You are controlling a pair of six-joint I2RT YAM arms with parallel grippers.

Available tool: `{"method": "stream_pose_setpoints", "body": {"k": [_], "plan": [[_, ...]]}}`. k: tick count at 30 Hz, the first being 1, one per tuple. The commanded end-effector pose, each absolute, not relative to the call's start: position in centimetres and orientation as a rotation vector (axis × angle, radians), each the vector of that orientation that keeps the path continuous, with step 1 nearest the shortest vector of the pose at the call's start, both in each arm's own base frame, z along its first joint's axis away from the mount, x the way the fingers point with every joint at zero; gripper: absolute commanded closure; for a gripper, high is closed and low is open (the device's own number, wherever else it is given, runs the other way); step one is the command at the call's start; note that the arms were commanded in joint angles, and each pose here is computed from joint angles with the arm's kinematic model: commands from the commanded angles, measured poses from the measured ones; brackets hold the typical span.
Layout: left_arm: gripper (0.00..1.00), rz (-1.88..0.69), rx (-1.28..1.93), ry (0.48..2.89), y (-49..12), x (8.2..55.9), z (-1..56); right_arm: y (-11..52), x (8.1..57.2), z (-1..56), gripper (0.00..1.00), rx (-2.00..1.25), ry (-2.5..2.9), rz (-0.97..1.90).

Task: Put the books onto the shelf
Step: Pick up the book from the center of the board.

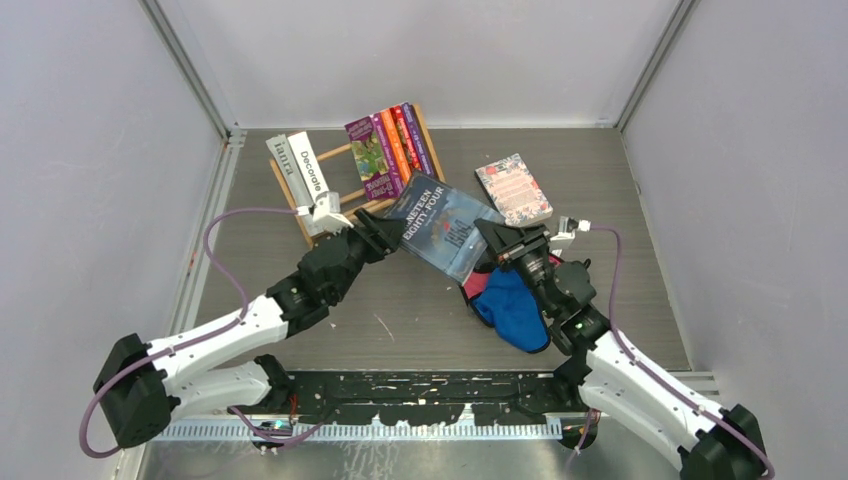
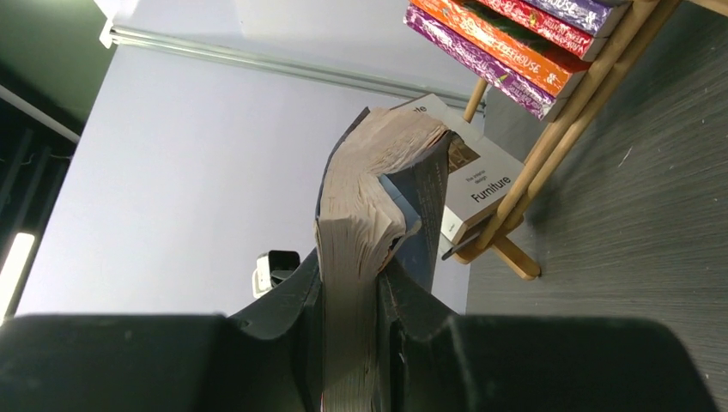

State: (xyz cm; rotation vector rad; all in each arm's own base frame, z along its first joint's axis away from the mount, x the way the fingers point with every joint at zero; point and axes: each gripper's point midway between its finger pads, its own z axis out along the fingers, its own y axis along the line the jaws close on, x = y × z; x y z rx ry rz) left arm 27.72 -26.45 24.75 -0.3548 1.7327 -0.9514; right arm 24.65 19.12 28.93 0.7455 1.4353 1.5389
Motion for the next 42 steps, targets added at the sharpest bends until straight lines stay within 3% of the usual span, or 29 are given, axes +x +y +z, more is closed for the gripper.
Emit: {"method": "stream_pose_setpoints", "body": {"k": [1, 5, 8, 9, 18, 20, 22, 24, 28, 42], "plan": [[0.45, -1.127, -0.376, 1.534, -26.4, 26.7, 30.9, 21.2, 23.3, 34.5, 0.99, 0.635, 1.276, 1.727], [0.65, -1.089, -0.392, 1.491, -24.6, 26.4, 31.8, 23.0, 23.7, 33.4, 0.99, 0.625, 1.315, 1.720], [0.95, -1.055, -0.411, 1.450, -23.0, 26.1, 32.6, 23.7, 24.1, 32.5, 0.99, 0.627, 1.339, 1.706], [1.00, -1.044, -0.415, 1.441, -22.5, 26.0, 32.8, 24.0, 24.2, 32.2, 0.99, 0.628, 1.347, 1.702], [1.00, -0.956, -0.359, 1.410, -21.2, 25.9, 34.2, 26.3, 25.7, 30.6, 0.98, 0.602, 1.417, 1.678], [1.00, -0.918, -0.353, 1.416, -20.8, 26.1, 34.3, 26.6, 26.1, 30.3, 0.89, 0.588, 1.436, 1.651], [1.00, -0.876, -0.335, 1.423, -20.5, 26.2, 34.6, 26.8, 26.5, 29.9, 0.68, 0.576, 1.460, 1.613], [1.00, -0.828, -0.315, 1.430, -20.2, 26.4, 34.7, 27.0, 26.8, 29.7, 0.54, 0.560, 1.477, 1.580], [1.00, -0.747, -0.288, 1.439, -19.7, 26.8, 34.9, 27.5, 27.5, 29.2, 0.44, 0.512, 1.526, 1.493], [1.00, -0.632, -0.241, 1.444, -19.4, 27.6, 35.9, 25.8, 29.3, 24.7, 0.39, 0.473, 1.673, 1.154]]}}
